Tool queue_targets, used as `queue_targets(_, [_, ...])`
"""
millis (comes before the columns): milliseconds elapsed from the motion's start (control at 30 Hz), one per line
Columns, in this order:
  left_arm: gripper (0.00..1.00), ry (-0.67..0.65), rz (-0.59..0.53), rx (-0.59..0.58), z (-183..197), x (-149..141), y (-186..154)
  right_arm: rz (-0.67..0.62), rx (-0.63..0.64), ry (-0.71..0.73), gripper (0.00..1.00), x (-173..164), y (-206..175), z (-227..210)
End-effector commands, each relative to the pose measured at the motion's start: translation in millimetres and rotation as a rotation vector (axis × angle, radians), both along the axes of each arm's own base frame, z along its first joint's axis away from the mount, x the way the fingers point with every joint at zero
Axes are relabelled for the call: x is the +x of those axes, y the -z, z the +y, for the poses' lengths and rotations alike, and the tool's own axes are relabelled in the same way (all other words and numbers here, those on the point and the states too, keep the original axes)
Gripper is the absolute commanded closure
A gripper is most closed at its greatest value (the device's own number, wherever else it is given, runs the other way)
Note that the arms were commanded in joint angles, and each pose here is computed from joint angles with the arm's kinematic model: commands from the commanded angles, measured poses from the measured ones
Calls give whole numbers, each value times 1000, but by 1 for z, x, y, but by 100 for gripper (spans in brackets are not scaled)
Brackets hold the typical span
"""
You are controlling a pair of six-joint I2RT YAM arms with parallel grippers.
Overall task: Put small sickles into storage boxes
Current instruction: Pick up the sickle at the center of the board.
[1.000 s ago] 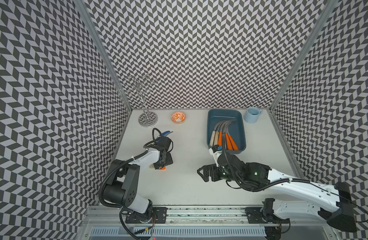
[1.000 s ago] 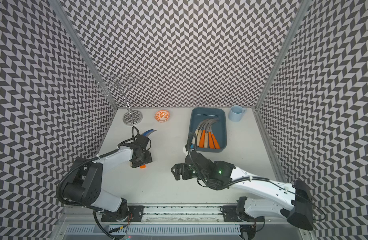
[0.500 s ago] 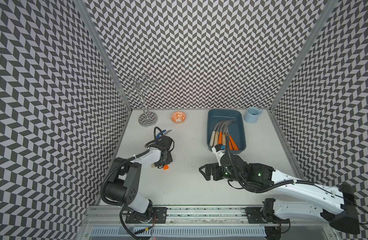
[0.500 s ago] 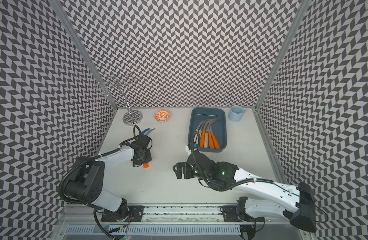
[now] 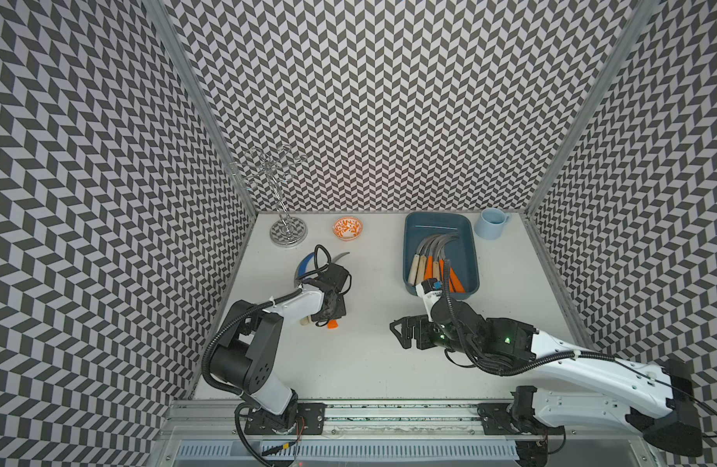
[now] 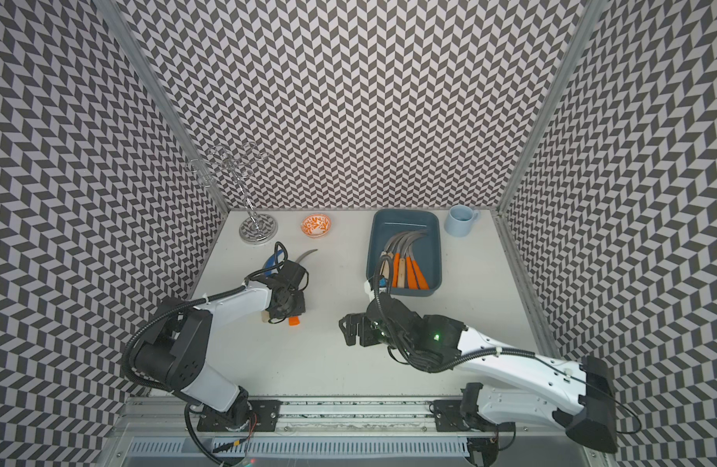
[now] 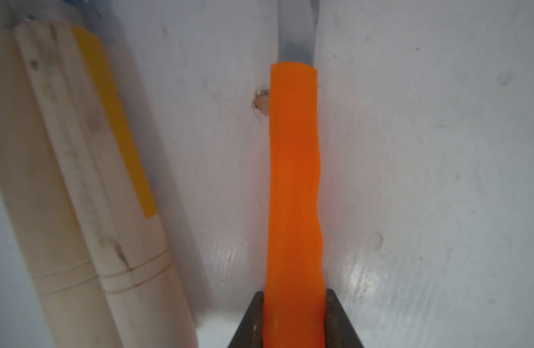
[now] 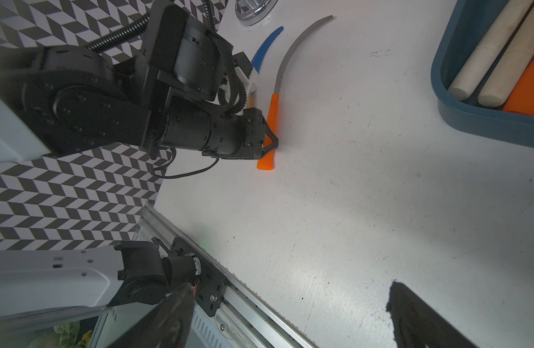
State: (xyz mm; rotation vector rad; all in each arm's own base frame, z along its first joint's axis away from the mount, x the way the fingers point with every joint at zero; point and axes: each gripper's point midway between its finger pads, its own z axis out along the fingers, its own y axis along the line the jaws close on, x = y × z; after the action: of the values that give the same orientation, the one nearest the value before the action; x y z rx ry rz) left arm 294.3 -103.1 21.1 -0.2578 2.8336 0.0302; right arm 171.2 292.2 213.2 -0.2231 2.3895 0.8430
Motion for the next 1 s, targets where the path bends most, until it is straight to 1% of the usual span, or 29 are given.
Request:
queue_targets(0, [100,38,52,-2,-12,-10,5,-23,30,44,0,6,-9,-9])
queue_targets(233, [100,97,45,-24,-42,-6,-9,-10,15,72,0,14,-8,-22])
queue_targets(367, [100,126,29,-32,-60,0,-21,-7,15,93,1,18,-10,-32])
queue_targets(633, [100,149,-22,-69,-88,24,-55,-11,3,131,0,29,-14,-54])
queue_targets(967, [100,193,-55,-96,-125,51,-85,-13,-23,149,0,45,-23,-69])
